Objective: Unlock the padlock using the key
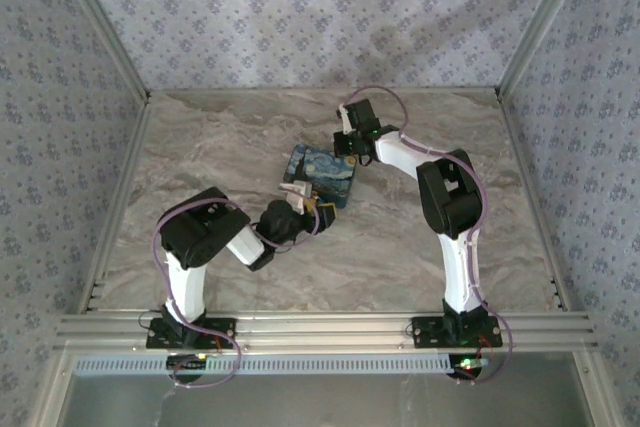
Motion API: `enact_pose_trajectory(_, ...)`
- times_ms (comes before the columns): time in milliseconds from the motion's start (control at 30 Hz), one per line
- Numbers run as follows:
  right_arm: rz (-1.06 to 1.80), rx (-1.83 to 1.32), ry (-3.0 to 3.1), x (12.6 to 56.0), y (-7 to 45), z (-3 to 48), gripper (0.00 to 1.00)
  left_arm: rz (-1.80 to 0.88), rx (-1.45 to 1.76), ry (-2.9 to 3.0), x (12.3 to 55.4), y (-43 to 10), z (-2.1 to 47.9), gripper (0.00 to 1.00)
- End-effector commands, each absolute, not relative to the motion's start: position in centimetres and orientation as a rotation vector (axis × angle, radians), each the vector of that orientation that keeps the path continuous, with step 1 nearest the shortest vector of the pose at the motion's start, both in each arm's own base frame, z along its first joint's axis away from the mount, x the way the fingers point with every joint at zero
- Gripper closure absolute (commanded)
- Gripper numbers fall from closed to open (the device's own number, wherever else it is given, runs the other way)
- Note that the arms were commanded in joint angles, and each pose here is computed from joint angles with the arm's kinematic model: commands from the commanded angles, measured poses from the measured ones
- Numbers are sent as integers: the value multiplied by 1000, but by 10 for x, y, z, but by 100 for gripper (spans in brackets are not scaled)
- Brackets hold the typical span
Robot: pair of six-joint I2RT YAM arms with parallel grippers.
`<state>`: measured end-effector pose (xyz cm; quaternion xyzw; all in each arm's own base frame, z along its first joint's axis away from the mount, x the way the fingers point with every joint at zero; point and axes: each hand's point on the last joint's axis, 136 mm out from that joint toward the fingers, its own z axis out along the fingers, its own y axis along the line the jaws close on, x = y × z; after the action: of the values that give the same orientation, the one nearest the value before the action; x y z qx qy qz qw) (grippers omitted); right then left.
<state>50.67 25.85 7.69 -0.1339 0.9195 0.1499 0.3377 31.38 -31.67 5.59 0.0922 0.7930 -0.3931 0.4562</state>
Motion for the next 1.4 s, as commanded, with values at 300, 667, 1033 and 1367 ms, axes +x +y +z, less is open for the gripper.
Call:
enact_pose_trajectory(300, 388, -384, 2430, 489, 263, 76, 100, -1214, 206, 1913, 312, -320, 70, 40)
enact_pose_trajectory(667, 392, -383, 2419, 488, 263, 78, 100, -1038, 118, 2079, 319, -305, 35, 30)
enact_pose_trajectory(1033, 396, -373, 2396, 489, 263, 88, 100, -870, 159, 2271, 310, -310, 14, 24)
enact_pose_trajectory(1367, 410, -369, 2383, 489, 267, 92, 100, -835, 134, 2288, 313, -314, 18, 26)
